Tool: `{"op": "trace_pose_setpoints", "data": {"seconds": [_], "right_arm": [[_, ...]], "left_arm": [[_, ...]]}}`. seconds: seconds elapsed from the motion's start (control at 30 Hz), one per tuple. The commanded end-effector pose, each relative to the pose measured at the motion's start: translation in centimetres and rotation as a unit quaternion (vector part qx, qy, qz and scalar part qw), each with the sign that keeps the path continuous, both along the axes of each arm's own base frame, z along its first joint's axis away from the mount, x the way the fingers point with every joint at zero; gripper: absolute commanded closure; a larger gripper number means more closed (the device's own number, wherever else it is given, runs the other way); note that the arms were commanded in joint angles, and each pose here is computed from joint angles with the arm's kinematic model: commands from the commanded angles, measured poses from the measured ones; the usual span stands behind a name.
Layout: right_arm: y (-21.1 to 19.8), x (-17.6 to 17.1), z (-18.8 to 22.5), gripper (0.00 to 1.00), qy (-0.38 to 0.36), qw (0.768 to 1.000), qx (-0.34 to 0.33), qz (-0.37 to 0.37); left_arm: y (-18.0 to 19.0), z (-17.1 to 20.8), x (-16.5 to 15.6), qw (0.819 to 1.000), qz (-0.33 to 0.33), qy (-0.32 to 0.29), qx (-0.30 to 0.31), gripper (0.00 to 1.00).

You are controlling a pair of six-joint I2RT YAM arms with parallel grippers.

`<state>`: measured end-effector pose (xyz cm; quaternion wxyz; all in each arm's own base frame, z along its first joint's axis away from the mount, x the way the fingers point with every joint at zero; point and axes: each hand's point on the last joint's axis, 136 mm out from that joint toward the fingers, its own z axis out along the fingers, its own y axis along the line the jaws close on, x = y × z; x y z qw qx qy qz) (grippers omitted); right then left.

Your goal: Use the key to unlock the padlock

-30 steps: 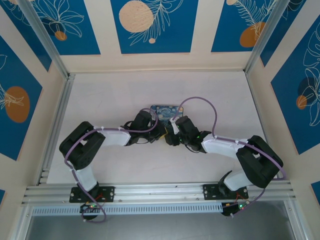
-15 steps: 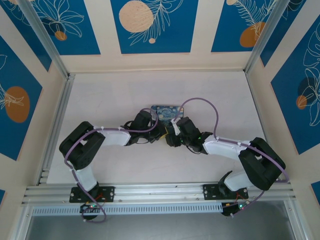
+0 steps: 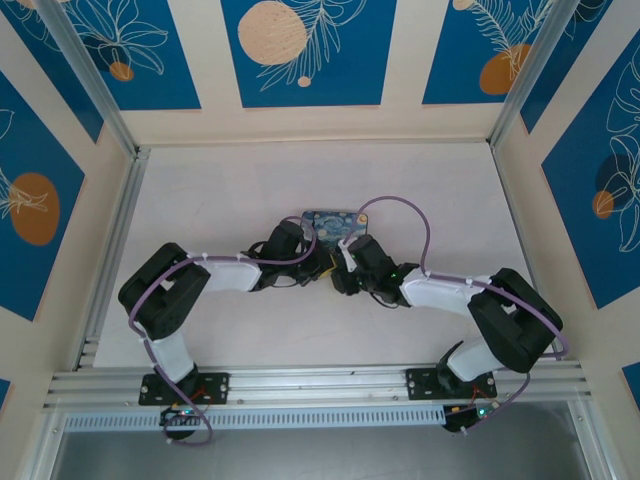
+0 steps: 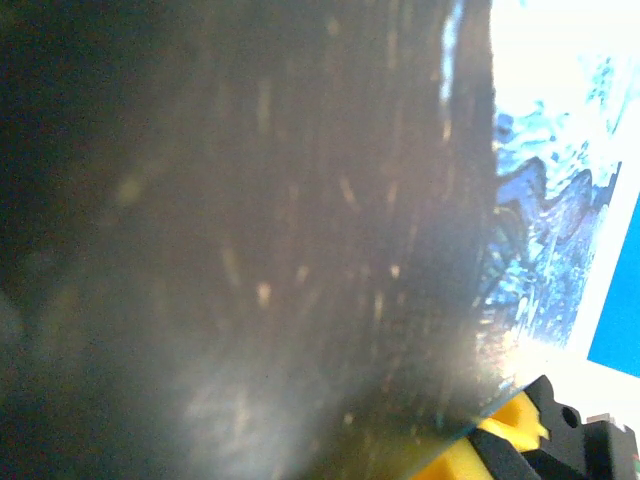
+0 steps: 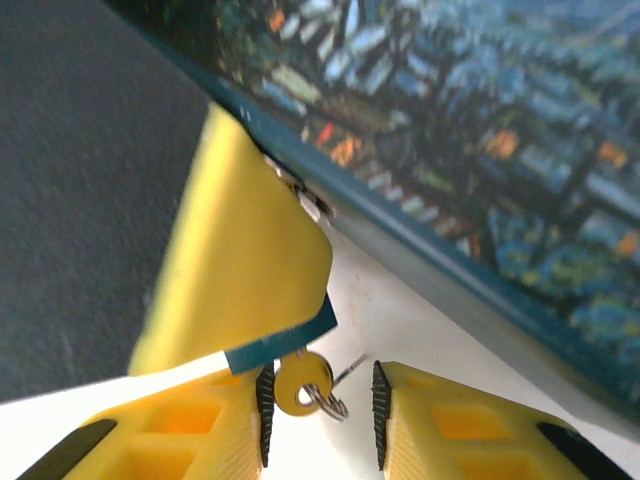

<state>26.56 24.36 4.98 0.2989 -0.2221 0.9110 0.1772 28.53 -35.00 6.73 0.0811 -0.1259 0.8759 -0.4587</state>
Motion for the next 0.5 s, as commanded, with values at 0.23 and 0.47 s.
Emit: {"op": "trace_pose_setpoints", "data": {"seconds": [0.23, 0.47], "right_arm": [[1.36, 1.27, 1.91, 0.76, -0.012, 1.000, 0.023, -0.002], [1.48, 0.72, 2.52, 0.83, 0.011, 0.998, 0.059, 0.002]], "left_arm": [[-0.44, 0.57, -0.98, 0.999, -0.018, 0.030, -0.014, 1.00], [-0.29, 0.17, -1.10, 0.999, -0.017, 0.032, -0.011, 1.00]]}}
